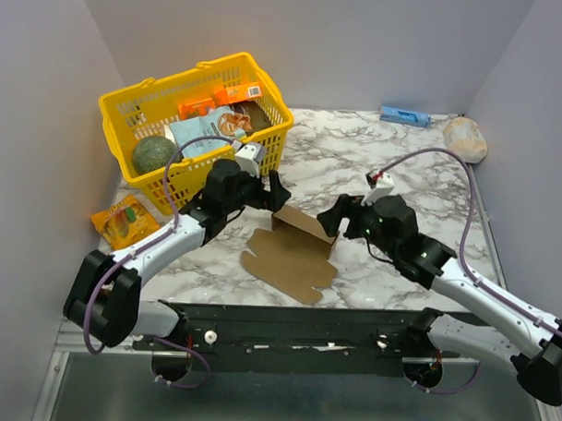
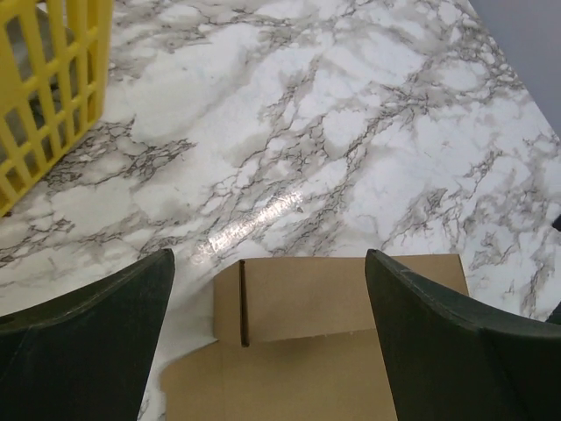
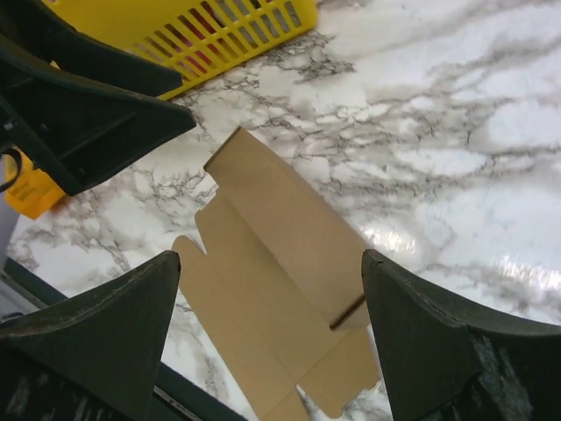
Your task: Fold the paper box
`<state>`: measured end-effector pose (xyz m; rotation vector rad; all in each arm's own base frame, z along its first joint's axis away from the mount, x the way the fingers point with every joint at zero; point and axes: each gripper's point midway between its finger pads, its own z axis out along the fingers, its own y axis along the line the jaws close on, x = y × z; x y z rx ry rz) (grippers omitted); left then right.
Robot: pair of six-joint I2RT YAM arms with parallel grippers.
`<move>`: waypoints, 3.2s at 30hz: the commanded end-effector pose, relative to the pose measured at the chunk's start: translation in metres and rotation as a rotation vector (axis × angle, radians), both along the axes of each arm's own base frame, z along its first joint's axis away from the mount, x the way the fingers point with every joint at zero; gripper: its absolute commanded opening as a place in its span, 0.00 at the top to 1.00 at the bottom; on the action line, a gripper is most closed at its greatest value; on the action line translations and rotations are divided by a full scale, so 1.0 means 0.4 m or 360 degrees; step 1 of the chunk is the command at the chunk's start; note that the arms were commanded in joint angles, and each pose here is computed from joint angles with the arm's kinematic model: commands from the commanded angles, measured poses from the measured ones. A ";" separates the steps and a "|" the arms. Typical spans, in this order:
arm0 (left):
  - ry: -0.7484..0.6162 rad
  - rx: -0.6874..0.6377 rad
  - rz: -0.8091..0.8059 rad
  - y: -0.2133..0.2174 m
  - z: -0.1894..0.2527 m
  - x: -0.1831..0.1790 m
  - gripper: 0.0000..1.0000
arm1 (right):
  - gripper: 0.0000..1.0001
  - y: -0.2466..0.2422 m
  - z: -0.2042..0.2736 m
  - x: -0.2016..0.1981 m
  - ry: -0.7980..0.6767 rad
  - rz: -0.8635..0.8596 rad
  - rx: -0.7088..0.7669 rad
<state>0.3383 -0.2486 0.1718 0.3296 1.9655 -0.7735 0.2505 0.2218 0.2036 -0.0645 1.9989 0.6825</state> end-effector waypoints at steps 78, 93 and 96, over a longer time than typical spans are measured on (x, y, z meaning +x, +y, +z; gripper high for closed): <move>0.0298 -0.0043 0.0042 0.030 -0.017 -0.052 0.11 | 0.28 0.017 -0.460 0.049 0.0948 0.0276 0.0150; 0.0214 0.0184 -0.0180 -0.039 0.009 -0.063 0.99 | 0.06 -0.022 -0.311 0.061 0.0651 0.0233 0.0093; 0.0200 0.0211 -0.0257 -0.050 0.027 -0.069 1.00 | 0.05 -0.065 -0.278 0.068 0.0572 0.0131 -0.0022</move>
